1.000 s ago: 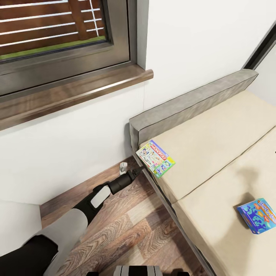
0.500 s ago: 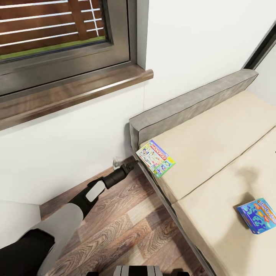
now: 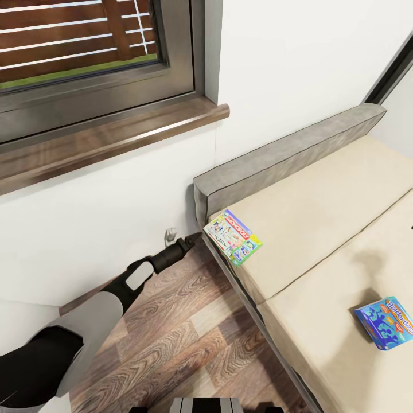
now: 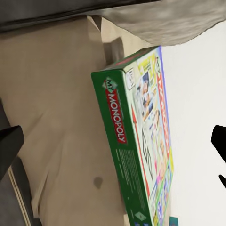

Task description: Put all the toys in the child's room - the three board games (two on the bed and one on the table), the two jigsaw puzzles on the table, and the tennis ball on the table - inside the toy box on the table in the child's room.

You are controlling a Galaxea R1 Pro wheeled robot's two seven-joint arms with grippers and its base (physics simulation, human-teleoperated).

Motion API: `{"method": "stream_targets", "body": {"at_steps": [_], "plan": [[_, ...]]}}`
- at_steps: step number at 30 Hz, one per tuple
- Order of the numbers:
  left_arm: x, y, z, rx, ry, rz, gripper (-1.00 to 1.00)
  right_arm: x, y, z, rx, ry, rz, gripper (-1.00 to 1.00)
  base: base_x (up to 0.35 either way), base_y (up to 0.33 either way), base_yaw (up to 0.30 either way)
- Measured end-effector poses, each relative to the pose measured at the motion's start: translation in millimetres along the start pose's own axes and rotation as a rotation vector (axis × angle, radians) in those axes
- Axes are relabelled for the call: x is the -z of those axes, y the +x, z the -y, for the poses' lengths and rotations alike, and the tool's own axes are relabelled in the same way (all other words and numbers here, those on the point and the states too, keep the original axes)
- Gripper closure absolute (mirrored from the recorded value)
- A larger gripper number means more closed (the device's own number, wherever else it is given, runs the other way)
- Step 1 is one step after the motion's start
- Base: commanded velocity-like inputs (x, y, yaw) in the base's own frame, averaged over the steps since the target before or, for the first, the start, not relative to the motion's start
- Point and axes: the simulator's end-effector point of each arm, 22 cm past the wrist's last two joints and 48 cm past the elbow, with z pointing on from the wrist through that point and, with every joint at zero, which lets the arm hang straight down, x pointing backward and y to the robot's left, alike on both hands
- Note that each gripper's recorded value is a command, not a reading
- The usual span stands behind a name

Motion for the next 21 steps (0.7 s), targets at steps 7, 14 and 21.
{"method": "stream_targets", "body": {"at_steps": [7, 14, 21], "plan": [[-1.8, -4.8, 2.6, -0.007, 0.002, 0.002, -1.00, 2.9, 1.3, -3.5, 0.016, -0.001, 0.000, -1.00, 0.000, 0.000, 0.000], [-3.2, -8.4, 5.2, -0.013, 0.005, 0.004, -1.00, 3.2, 2.6, -6.0, 0.018, -0.004, 0.000, -1.00, 0.000, 0.000, 0.000], [-4.6, -10.4, 7.5, -0.017, 0.008, 0.005, -1.00, 3.1, 3.1, -6.8, 0.019, -0.005, 0.001, -1.00, 0.000, 0.000, -0.079]]}}
